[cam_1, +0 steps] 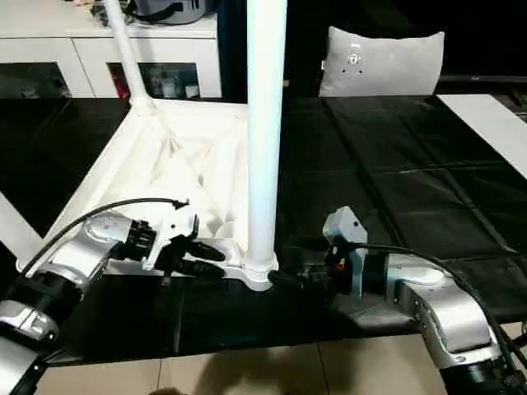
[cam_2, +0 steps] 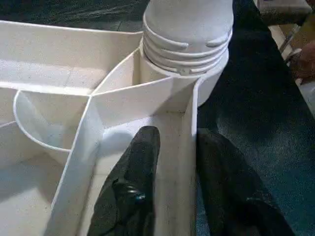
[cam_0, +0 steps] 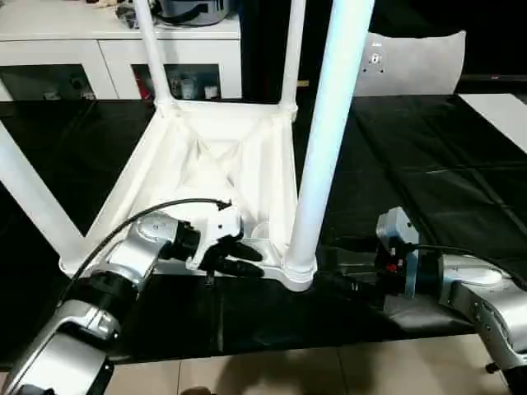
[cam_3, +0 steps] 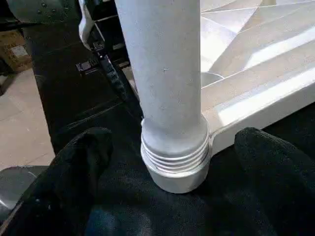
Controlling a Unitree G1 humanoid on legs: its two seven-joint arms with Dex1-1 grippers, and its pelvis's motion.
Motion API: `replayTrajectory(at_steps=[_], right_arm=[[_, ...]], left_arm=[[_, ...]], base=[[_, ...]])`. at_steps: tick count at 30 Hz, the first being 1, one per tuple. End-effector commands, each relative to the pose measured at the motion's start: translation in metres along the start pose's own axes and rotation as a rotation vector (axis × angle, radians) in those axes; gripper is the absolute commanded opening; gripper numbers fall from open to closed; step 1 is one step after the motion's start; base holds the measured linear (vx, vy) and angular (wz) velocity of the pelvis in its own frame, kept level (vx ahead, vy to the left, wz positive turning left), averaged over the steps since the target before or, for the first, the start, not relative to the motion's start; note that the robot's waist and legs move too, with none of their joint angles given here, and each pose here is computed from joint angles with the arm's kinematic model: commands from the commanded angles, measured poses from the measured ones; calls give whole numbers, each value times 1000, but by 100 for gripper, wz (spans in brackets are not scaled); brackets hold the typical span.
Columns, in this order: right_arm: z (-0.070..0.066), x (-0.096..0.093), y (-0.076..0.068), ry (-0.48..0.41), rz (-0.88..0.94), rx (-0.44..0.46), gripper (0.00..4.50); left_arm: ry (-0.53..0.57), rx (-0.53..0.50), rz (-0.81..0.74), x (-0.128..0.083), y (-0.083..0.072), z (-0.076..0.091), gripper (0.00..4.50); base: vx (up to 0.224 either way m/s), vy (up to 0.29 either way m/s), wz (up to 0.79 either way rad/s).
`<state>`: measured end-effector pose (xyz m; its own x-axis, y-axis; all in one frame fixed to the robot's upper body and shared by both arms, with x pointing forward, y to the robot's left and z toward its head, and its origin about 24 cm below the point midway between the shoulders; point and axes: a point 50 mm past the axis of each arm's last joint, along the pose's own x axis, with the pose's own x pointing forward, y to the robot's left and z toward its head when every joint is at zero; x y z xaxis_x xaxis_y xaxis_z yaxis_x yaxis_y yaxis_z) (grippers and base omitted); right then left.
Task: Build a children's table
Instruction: Rotate leg to tighten
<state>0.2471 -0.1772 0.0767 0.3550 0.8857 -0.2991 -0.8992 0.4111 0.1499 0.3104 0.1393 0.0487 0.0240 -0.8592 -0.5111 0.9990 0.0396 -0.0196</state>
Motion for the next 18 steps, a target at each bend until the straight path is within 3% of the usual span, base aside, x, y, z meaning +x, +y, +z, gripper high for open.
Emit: replayTrajectory(at_steps=[1, 8, 9, 13, 15, 18], right_arm=[[5, -1, -1, -5, 6, -23, 450], [5, 0, -2, -6, 18, -32, 450], [5, 0, -2, -6, 19, -32, 450], [7, 3, -4, -21, 28, -55, 450], [8, 9, -3, -20, 75, -71, 420], [8, 13, -3, -15, 107, -65, 413]], left_arm=[[27, -4, -7, -1, 1, -3, 98], [57, -3, -21, -2, 1, -6, 50], [57, -2, -23, -2, 1, -6, 26], [48, 4, -34, -2, 1, -5, 11], [49, 20, -79, -1, -3, -3, 0], [55, 46, -127, 2, -8, -2, 0]], base=[[0, 0, 0], [0, 0, 0], [0, 0, 0], [0, 0, 0], [0, 0, 0], [0, 0, 0]])
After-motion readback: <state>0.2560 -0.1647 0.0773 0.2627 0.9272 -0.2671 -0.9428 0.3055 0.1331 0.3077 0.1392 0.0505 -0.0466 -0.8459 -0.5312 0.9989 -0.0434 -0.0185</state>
